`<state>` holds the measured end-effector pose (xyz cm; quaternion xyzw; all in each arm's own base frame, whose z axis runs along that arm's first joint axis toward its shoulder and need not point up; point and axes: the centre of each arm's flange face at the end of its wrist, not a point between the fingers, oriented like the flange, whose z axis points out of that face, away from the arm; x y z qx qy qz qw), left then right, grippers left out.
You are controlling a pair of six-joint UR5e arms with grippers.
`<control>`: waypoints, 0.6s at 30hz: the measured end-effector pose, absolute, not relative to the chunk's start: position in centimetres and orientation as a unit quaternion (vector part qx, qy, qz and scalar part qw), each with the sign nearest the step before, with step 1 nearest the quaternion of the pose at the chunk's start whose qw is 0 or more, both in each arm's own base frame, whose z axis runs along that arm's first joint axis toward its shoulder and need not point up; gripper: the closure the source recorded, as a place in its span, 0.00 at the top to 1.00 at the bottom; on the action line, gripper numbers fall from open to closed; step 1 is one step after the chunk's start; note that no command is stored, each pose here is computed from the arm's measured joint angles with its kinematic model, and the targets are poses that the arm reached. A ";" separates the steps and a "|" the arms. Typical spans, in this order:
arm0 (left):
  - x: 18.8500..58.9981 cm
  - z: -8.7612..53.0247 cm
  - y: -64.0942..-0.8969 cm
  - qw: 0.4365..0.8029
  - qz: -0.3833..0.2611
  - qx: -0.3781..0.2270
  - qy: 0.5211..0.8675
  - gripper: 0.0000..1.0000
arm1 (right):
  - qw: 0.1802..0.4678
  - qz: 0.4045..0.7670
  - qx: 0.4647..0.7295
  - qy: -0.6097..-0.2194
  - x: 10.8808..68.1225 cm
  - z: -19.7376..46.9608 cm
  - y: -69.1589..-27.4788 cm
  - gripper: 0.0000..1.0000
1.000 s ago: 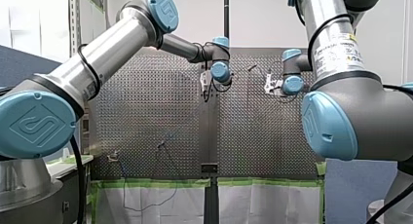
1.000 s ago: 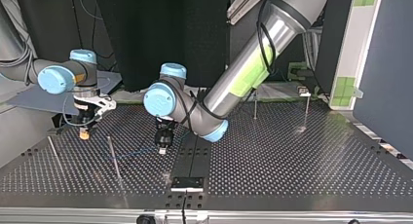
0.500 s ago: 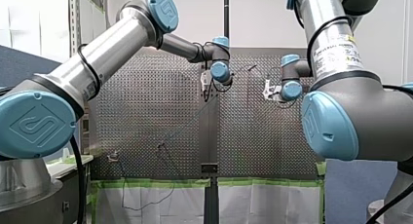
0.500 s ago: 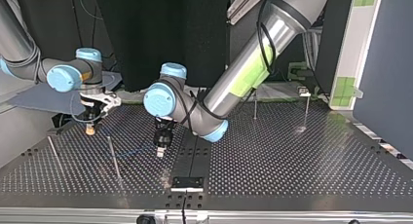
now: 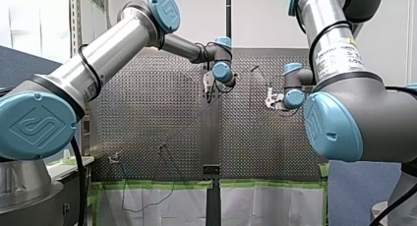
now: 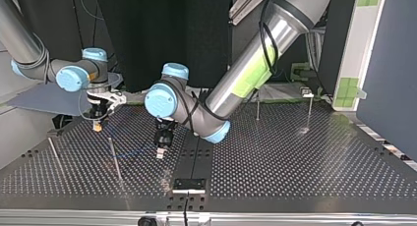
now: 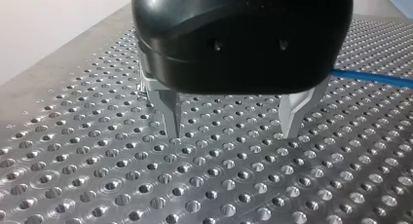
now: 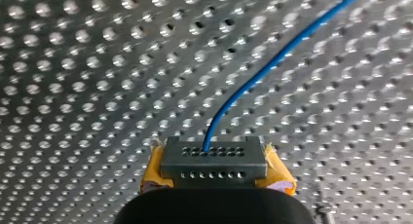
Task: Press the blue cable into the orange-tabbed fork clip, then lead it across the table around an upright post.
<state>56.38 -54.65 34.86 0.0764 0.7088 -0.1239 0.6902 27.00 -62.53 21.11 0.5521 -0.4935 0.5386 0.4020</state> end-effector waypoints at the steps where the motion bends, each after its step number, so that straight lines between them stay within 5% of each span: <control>1: 56.4 34.9 -54.7 0.690 -0.125 0.076 0.709 1.00 | 0.402 0.538 0.552 -0.494 27.0 20.9 -62.6 0.00; 18: 56.3 34.8 -54.7 0.689 -0.130 0.067 0.710 1.00 | 0.405 0.525 0.553 -0.505 26.6 17.6 -63.0 0.00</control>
